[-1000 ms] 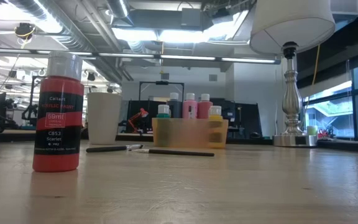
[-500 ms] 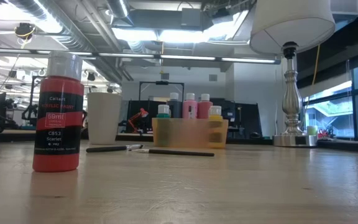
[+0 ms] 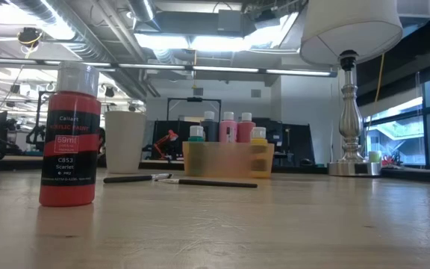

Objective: Pick & Place Paint Supplies
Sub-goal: Put the blue paint bottle into the orange bin

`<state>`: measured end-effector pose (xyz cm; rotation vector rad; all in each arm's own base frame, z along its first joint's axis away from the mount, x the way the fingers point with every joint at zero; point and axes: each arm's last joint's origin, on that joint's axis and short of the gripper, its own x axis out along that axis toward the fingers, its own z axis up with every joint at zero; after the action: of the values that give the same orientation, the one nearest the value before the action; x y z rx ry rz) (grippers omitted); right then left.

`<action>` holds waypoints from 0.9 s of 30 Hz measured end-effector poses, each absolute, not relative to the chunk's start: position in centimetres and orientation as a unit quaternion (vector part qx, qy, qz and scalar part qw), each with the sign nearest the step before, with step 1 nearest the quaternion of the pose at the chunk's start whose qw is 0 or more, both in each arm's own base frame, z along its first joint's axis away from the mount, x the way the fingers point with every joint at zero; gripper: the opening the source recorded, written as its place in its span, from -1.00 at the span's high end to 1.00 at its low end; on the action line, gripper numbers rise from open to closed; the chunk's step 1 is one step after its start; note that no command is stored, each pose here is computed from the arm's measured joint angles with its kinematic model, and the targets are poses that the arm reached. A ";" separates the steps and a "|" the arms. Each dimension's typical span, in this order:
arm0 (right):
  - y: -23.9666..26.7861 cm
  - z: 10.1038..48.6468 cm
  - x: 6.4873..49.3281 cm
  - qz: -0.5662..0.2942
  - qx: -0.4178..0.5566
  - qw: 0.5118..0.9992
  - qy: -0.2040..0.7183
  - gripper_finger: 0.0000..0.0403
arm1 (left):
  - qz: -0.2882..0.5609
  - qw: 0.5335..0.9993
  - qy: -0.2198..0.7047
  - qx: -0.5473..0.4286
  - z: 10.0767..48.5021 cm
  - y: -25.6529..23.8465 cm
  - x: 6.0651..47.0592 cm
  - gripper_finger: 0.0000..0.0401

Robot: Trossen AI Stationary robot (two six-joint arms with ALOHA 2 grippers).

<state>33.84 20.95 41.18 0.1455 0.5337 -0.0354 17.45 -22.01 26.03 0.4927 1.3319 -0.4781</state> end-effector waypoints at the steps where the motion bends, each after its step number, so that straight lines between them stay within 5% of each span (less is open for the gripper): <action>1: 21.0 41.1 33.9 -0.018 0.071 0.961 0.265 -0.03 | -0.216 0.733 0.605 0.225 26.0 -22.0 17.5 -0.11; 27: 21.0 40.3 34.6 -0.023 0.059 0.960 0.273 -0.03 | -0.216 0.726 0.616 0.219 26.0 -21.4 18.0 -0.11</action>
<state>34.59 20.95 40.31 0.1186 0.5542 -0.0465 17.99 -21.39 25.99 0.4840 1.3578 -0.4758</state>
